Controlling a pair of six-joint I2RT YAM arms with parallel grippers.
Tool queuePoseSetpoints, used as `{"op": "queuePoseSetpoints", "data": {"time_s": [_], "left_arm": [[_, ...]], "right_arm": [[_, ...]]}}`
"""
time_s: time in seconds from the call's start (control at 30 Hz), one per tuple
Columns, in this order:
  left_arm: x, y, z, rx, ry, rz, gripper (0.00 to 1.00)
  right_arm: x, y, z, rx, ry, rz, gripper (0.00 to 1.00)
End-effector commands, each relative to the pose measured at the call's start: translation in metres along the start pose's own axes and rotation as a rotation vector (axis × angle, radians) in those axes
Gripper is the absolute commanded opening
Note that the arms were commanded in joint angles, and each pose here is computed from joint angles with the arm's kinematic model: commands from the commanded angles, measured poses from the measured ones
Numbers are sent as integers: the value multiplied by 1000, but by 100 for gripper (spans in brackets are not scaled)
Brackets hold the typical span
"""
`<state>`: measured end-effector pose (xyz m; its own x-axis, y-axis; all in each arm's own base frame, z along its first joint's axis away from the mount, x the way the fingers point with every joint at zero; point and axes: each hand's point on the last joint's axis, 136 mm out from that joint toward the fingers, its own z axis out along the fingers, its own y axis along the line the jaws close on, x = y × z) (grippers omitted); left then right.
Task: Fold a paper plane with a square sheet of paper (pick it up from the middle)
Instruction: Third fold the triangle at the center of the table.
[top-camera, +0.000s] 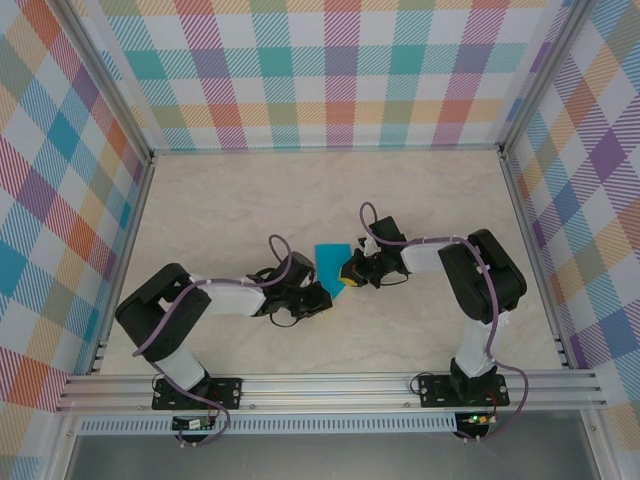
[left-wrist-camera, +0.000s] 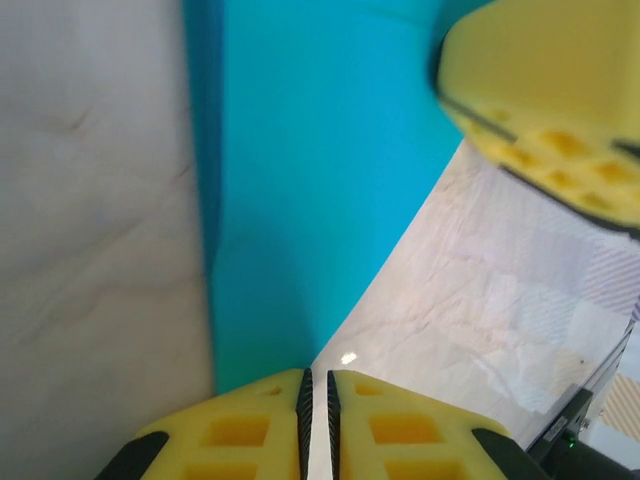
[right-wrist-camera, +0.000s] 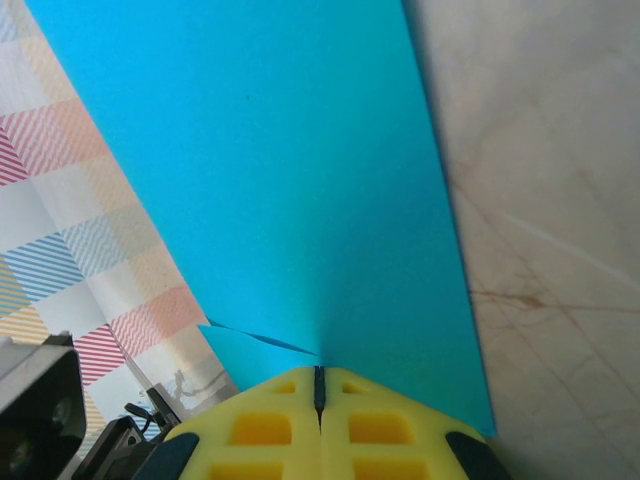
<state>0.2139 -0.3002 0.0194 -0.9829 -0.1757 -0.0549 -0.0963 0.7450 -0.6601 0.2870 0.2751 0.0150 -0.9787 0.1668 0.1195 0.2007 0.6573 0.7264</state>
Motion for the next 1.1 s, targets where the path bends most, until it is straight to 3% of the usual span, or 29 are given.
{"op": "queuePoseSetpoints", "data": {"time_s": [0.0,0.17,0.37,0.57,0.8,1.07], "left_arm": [[36,48,-14,-159,79,-17,16],[32,46,-36,-179,29,4,16],[3,-10,-56,-50,-86,69,17],[-25,-44,-41,-7,-129,102,15],[-30,-2,1,-164,-80,53,9],[-16,46,5,-302,-52,25,6]], "right_arm": [[13,-44,5,154,16,110,0],[14,-42,4,147,19,116,0],[15,-37,4,140,11,128,1],[13,-32,3,131,3,133,1],[12,-25,1,114,-1,127,1],[8,14,-16,18,-26,5,3]]}}
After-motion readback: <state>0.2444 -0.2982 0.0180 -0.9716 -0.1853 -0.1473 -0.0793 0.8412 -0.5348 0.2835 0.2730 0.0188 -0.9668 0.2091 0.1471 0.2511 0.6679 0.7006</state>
